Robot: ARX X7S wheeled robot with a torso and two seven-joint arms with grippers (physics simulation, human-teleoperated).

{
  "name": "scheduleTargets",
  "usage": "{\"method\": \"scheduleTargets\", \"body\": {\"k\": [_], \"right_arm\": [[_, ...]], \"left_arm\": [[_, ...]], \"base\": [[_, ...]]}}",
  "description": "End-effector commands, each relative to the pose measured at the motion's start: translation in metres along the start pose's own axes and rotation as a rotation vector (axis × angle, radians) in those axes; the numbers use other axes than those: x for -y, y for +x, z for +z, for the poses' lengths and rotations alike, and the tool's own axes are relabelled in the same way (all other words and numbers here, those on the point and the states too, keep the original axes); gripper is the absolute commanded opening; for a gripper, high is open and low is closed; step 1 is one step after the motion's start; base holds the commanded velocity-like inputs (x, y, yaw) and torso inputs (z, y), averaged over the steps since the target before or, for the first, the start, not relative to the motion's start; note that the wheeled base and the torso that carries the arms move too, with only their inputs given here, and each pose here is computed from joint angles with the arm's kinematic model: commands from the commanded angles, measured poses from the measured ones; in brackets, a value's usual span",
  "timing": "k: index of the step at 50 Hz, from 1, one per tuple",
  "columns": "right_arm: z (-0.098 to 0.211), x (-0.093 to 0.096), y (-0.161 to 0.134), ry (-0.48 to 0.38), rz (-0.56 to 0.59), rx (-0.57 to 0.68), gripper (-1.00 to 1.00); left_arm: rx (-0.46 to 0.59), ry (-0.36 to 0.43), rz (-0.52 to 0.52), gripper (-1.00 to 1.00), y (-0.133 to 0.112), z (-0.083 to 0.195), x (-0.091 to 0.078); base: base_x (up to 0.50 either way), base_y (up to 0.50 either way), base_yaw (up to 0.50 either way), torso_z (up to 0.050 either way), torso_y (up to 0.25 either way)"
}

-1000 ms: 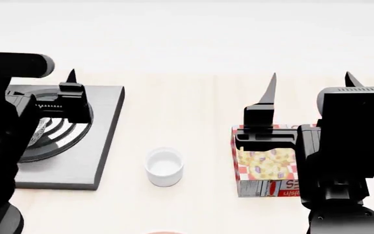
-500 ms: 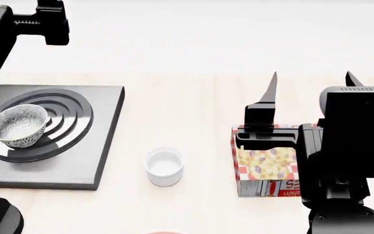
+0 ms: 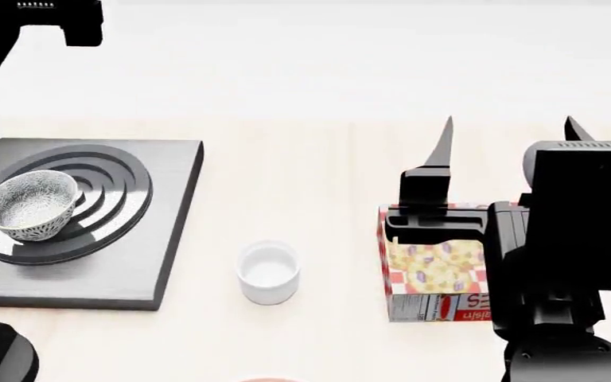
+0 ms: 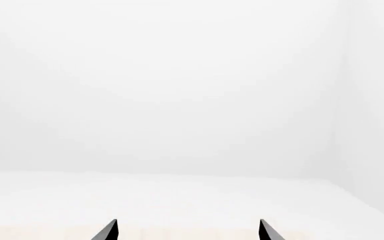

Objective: Pick the akita bowl on the stove and place it on the plate.

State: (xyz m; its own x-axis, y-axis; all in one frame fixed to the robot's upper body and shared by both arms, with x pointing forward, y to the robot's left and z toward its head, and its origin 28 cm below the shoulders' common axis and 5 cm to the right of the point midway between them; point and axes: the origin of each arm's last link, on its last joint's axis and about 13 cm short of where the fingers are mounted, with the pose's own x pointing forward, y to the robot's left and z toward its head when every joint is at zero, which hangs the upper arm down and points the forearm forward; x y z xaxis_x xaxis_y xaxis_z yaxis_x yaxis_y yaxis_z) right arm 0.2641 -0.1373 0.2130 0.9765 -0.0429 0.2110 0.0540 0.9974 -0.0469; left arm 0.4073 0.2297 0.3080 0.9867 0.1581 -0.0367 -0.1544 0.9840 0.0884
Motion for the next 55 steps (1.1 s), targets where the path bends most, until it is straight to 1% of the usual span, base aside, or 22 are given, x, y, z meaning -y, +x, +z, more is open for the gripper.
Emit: {"method": "scheduleTargets", "body": {"k": [1, 8, 12, 13, 18, 20, 21, 26, 30, 34, 35, 39, 43, 47, 52, 55], "right_arm": [[0.000, 0.000, 0.000, 0.003, 0.000, -0.001, 1.00], [0.001, 0.000, -0.001, 0.002, 0.000, -0.002, 1.00], [0.000, 0.000, 0.000, 0.003, 0.001, -0.003, 1.00], [0.001, 0.000, 0.000, 0.003, 0.000, -0.003, 1.00], [0.000, 0.000, 0.000, 0.002, 0.001, -0.004, 1.00], [-0.001, 0.000, 0.000, 0.003, 0.000, -0.004, 1.00], [-0.001, 0.000, 0.000, 0.003, 0.000, -0.004, 1.00], [0.000, 0.000, 0.000, 0.002, 0.001, -0.005, 1.00], [-0.002, 0.000, 0.001, 0.002, 0.002, -0.005, 1.00], [-0.001, 0.000, 0.000, 0.003, 0.002, -0.005, 1.00], [-0.001, 0.000, 0.000, 0.003, 0.002, -0.005, 1.00], [0.000, 0.000, 0.000, 0.002, 0.002, -0.005, 1.00], [-0.001, 0.000, 0.000, 0.001, 0.002, -0.004, 1.00], [-0.001, 0.000, 0.000, -0.001, 0.003, -0.004, 1.00], [0.000, 0.000, 0.000, 0.000, 0.003, -0.004, 1.00], [0.001, 0.000, -0.001, 0.001, 0.004, -0.004, 1.00]], "left_arm": [[-0.036, -0.058, -0.003, 1.00, 0.006, 0.003, -0.003], [-0.031, -0.058, -0.008, 1.00, 0.009, 0.007, -0.006], [-0.033, -0.062, -0.037, 1.00, 0.007, 0.006, -0.007], [-0.034, -0.061, -0.060, 1.00, 0.007, 0.005, -0.007], [-0.018, -0.033, -0.098, 1.00, 0.006, 0.004, -0.008], [-0.005, -0.006, -0.092, 1.00, 0.007, 0.002, -0.009], [-0.007, -0.020, -0.091, 1.00, 0.006, 0.004, -0.010], [0.000, -0.022, -0.120, 1.00, 0.005, 0.000, -0.011], [-0.006, -0.029, -0.122, 1.00, 0.005, -0.004, -0.012], [0.027, -0.012, -0.109, 1.00, 0.005, -0.002, -0.013], [0.027, -0.021, -0.103, 1.00, 0.006, -0.002, -0.014], [0.040, -0.015, -0.102, 1.00, 0.006, -0.003, -0.014], [0.047, -0.001, -0.102, 1.00, 0.006, -0.004, -0.012], [0.035, -0.019, -0.102, 1.00, 0.006, -0.005, -0.013], [0.040, -0.010, -0.128, 1.00, 0.004, -0.005, -0.010], [0.051, -0.003, -0.126, 1.00, 0.004, -0.004, -0.010]], "base": [[0.00, 0.00, 0.00, 0.000, 0.000], [0.00, 0.00, 0.00, 0.000, 0.000], [0.00, 0.00, 0.00, 0.000, 0.000], [0.00, 0.00, 0.00, 0.000, 0.000], [0.00, 0.00, 0.00, 0.000, 0.000], [0.00, 0.00, 0.00, 0.000, 0.000], [0.00, 0.00, 0.00, 0.000, 0.000], [0.00, 0.00, 0.00, 0.000, 0.000], [0.00, 0.00, 0.00, 0.000, 0.000], [0.00, 0.00, 0.00, 0.000, 0.000], [0.00, 0.00, 0.00, 0.000, 0.000], [0.00, 0.00, 0.00, 0.000, 0.000], [0.00, 0.00, 0.00, 0.000, -0.164], [0.00, 0.00, 0.00, 0.000, -0.247], [0.00, 0.00, 0.00, 0.000, -0.031], [0.00, 0.00, 0.00, 0.000, -0.028]]}}
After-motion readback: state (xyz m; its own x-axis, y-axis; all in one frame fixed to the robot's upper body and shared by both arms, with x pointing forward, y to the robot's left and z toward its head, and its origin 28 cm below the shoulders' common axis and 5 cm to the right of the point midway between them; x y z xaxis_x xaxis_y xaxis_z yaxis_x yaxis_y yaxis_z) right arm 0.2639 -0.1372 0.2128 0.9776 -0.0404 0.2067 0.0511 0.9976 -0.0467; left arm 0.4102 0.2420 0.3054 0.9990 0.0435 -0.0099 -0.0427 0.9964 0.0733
